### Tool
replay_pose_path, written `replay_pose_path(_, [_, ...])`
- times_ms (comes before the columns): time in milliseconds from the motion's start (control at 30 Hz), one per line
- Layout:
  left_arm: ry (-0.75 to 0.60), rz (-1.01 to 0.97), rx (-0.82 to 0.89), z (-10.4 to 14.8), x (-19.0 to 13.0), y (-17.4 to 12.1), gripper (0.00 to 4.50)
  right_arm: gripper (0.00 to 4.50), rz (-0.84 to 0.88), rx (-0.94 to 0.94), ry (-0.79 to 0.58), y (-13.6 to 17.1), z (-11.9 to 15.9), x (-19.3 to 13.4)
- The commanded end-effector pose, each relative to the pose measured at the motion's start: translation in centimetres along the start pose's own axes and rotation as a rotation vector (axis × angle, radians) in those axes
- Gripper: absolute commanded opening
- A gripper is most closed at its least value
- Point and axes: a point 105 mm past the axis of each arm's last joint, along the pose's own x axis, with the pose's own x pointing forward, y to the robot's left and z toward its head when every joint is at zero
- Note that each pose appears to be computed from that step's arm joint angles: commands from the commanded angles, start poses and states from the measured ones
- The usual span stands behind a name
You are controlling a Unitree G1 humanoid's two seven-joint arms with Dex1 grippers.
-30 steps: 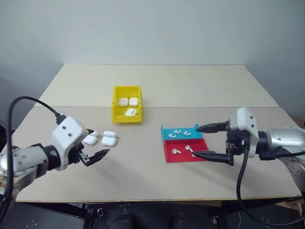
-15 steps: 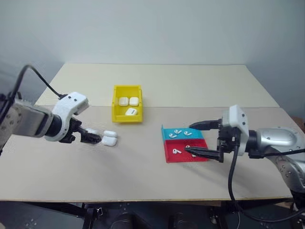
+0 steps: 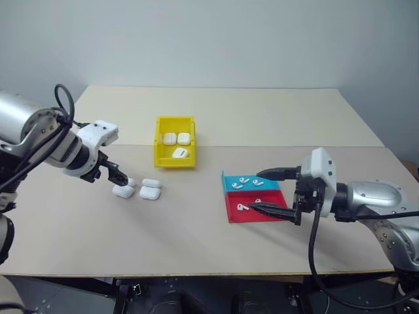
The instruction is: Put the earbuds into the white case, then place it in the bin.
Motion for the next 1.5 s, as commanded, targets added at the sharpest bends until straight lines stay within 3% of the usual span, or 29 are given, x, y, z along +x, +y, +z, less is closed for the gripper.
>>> replay_pose_path(33, [0.013, 0.032, -0.039, -0.3, 0.4, 1.0, 4.5, 4.49, -0.002, -0.027, -0.028, 0.4, 1.0, -0.1])
replay_pose_path(600, [0.053, 0.018, -0.064, -0.3, 4.1, 0.0, 4.5, 4.49, -0.012, 0.02, 0.022, 0.5, 2.3, -1.8])
replay_pose_path(933, [0.004, 0.047, 0.026, 0.8, 6.6, 0.2, 4.5, 4.49, -0.048, 0.026, 0.041, 0.7, 2.6, -2.6])
replay_pose_path(1367, [0.061, 0.0, 0.009, 0.1, 8.9, 0.4, 4.5, 4.49, -0.064, 0.013, 0.049, 0.6, 2.9, -2.9])
replay_pose_path(1500, [0.074, -0.019, -0.017, -0.3, 9.0, 0.1, 3.69, 4.5, -0.065, 0.01, 0.051, 0.7, 3.0, -3.0])
